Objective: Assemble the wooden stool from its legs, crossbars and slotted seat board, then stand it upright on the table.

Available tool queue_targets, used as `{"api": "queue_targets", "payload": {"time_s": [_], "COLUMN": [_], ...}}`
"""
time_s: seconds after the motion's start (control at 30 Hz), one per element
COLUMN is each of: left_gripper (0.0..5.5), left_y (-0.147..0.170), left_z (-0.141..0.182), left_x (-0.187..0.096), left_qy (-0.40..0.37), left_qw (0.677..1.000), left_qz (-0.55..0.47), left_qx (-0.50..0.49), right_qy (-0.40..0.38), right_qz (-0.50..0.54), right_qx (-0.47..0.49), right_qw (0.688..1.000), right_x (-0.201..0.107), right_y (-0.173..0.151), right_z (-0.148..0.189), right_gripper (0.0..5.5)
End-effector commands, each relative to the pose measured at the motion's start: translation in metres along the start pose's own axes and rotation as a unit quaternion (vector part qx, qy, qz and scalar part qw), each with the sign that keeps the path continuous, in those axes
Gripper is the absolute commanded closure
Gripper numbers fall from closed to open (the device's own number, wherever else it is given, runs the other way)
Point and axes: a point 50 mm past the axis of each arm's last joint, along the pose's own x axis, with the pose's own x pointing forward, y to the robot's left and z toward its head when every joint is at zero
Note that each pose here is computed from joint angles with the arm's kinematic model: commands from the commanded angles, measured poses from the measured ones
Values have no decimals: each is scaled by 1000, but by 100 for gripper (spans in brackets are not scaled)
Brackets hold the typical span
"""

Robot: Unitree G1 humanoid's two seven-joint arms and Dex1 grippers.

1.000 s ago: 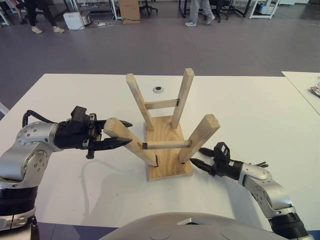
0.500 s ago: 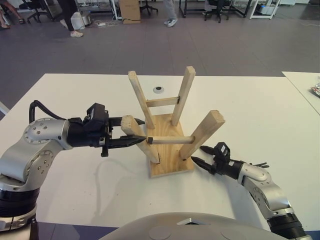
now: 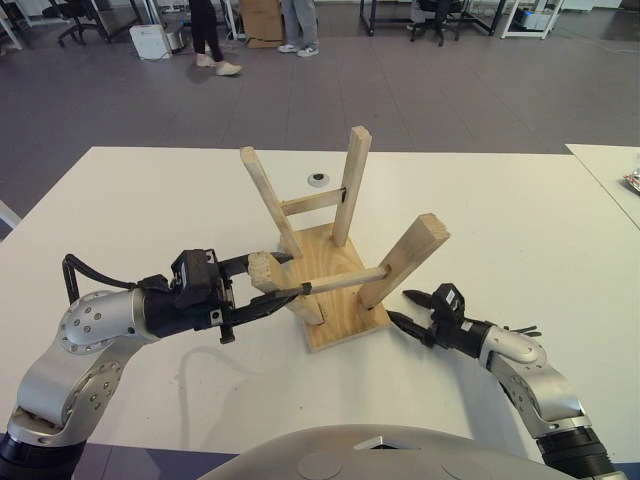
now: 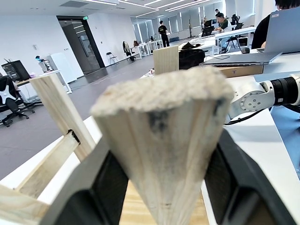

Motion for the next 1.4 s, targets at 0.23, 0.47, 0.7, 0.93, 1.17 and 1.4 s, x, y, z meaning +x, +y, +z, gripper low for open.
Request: {"api": "queue_targets", "payload": {"time_s": [0.23,0.47,0.7,0.93,1.17,1.4], "left_gripper": [347,198,127,127,127,127], "left_y": [-8,-1,-33,-67,-71,-59], "left_z": [-61,-68,-89,-119,-136,-141], "left_x": [-5,1,-22,-26,-33,-39], "left_qy": [186,169,221,221,213,198], "left_qw": [968,968,953,934,926,926], "left_qz": [8,71,95,150,185,209], "left_qx": [-169,-172,-184,-236,-252,-244], "right_qy": [17,-78,-67,-49,-87,-96], "right_qz": [42,-27,51,105,105,-87], "right_qx": [41,8,26,31,49,21], "right_qw": [998,997,996,993,989,991], "right_x": [13,15,-17,-17,-3,19], "right_y": [20,-18,0,15,26,-22], "right_z": [-14,55,60,62,70,70], "right_gripper": [213,213,213,213,213,213]}}
